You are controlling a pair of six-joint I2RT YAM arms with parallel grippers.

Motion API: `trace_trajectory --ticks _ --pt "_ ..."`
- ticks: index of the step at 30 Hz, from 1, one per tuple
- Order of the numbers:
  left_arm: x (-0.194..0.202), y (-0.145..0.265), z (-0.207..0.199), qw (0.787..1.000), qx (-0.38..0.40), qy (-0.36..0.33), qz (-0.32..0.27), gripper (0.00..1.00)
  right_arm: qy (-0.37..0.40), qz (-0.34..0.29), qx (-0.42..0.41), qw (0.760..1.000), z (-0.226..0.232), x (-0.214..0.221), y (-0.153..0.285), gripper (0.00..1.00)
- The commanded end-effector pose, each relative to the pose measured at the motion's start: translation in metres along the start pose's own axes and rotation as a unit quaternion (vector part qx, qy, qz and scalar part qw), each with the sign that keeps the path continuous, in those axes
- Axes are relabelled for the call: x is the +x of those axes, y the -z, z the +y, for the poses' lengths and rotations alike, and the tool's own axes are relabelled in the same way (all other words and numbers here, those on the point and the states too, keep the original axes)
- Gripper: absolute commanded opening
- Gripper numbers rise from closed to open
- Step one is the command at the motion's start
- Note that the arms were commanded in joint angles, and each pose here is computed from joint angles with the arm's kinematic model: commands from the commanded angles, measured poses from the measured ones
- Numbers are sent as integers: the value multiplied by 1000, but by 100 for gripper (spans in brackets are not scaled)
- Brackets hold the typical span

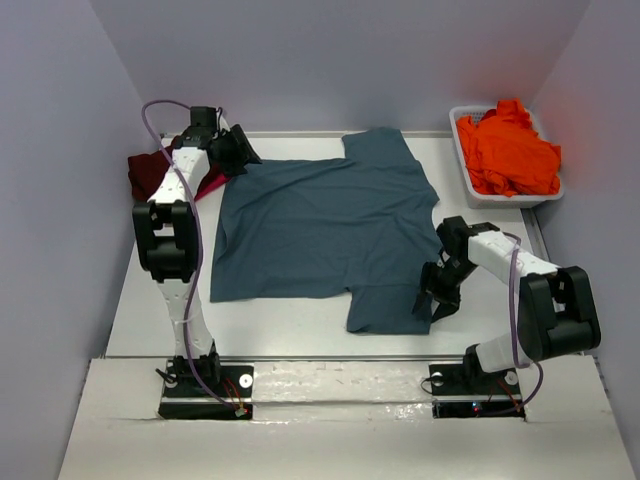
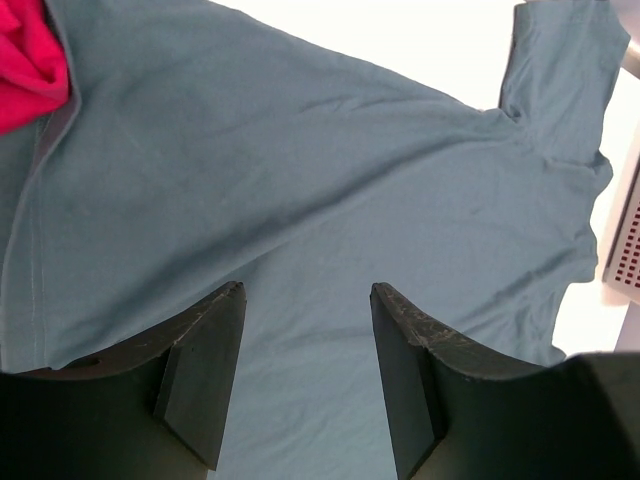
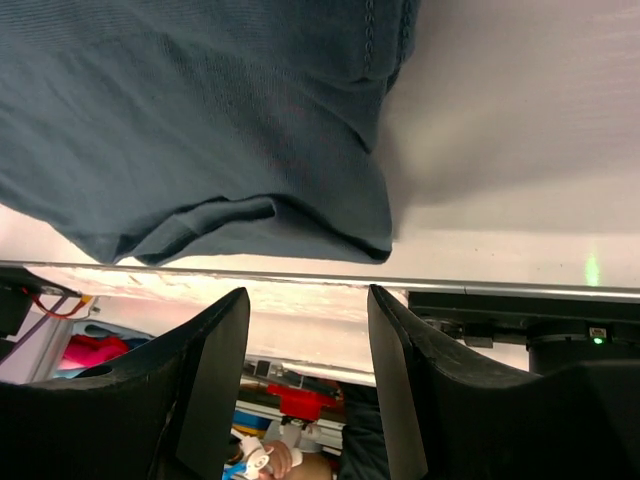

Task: Fold and stack the t-shirts
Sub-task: Flatten the tshirt out

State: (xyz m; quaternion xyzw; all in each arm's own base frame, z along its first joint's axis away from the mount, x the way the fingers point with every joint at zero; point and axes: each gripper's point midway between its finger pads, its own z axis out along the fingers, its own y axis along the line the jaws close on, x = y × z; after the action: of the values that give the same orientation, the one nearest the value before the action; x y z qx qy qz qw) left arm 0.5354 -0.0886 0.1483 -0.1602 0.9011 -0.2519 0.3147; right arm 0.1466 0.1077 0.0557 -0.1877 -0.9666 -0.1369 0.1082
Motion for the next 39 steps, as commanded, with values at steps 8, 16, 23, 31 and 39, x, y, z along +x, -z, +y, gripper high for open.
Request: trace_trajectory --ticks 8,16,23,31,39 --pt "-7 33 -15 999 14 -26 -27 64 15 -39 -34 999 14 -20 -14 56" --pt "-6 33 -13 999 10 -28 -25 64 14 -28 -41 999 17 -23 -24 53" --pt "-4 30 -10 999 5 -28 -22 64 19 -17 -48 999 18 -18 -29 44" --pt "-1 26 -5 999 0 -28 -17 64 25 -18 -52 998 18 -11 -19 17" --pt "0 22 -3 1000 -3 -27 -13 64 39 -12 -58 998 15 8 -3 17"
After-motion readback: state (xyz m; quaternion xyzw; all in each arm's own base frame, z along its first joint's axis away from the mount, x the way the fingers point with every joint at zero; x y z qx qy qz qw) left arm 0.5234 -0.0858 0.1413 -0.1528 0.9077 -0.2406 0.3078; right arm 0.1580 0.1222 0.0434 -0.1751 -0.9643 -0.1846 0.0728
